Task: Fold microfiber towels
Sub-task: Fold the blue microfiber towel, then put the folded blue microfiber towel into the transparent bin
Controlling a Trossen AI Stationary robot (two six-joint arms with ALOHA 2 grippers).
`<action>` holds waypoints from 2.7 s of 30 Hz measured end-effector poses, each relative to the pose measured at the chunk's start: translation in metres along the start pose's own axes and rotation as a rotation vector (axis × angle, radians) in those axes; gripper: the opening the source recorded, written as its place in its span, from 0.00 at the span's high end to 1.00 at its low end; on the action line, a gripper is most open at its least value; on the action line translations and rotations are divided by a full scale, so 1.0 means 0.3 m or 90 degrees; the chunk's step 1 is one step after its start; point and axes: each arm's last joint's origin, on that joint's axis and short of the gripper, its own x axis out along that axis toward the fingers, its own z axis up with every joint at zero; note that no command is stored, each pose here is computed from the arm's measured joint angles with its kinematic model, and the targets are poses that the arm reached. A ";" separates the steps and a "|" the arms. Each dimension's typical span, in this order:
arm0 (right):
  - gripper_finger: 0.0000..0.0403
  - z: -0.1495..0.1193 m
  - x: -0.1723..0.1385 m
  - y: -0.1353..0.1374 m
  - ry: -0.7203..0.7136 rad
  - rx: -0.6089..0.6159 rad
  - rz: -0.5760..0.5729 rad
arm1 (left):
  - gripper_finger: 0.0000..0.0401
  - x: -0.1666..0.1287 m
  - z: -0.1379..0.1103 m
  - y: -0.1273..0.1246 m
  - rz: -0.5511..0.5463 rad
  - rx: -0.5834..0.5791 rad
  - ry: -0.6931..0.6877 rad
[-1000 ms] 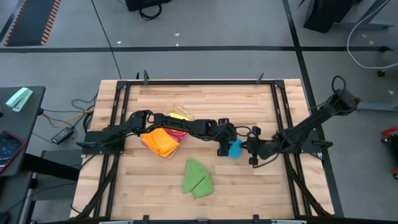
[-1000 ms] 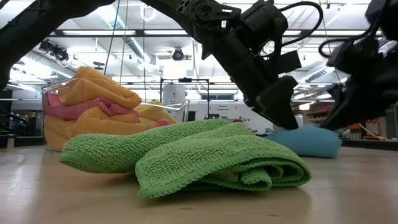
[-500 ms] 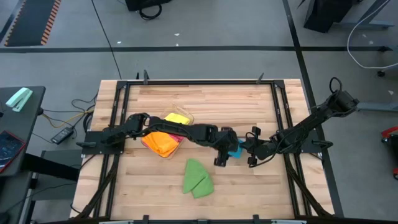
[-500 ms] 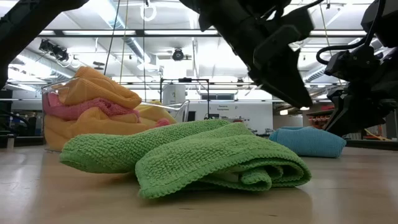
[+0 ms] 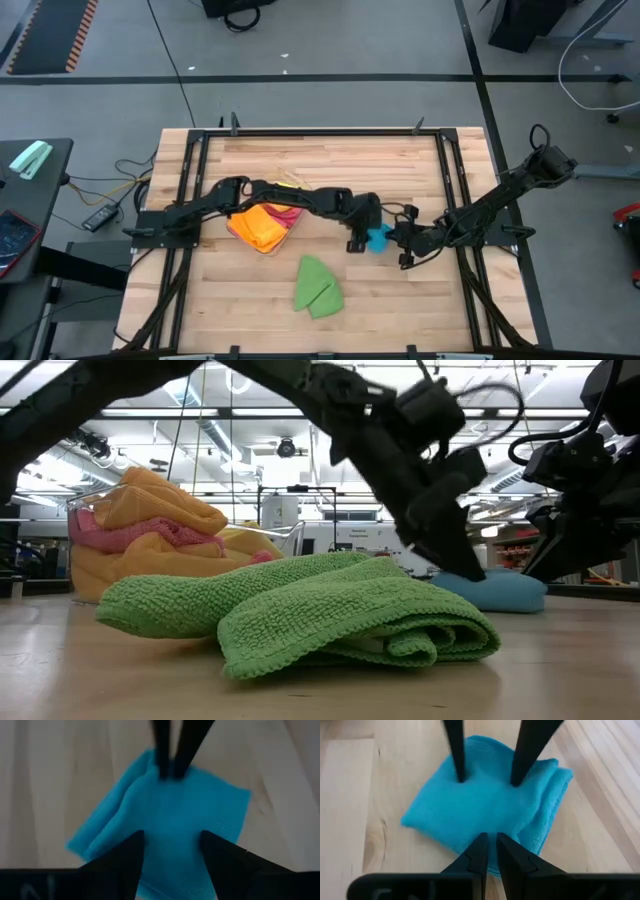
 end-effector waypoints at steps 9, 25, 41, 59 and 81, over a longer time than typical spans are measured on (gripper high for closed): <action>0.88 0.016 -0.010 0.009 -0.010 -0.039 0.011 | 0.32 0.060 -0.049 0.015 -0.023 -0.020 0.031; 0.52 0.039 -0.056 0.102 -0.051 -0.417 0.063 | 0.35 0.023 -0.032 -0.011 -0.025 -0.008 0.039; 0.39 0.021 0.055 0.152 0.113 -0.764 -0.110 | 0.38 0.020 -0.032 -0.014 -0.029 0.004 0.042; 0.85 0.037 0.093 0.122 0.135 -0.765 -0.075 | 0.40 0.013 -0.020 -0.016 -0.028 0.015 0.028; 0.96 0.132 -0.078 0.080 0.030 -0.239 0.080 | 0.22 -0.150 0.091 -0.301 0.153 0.189 0.020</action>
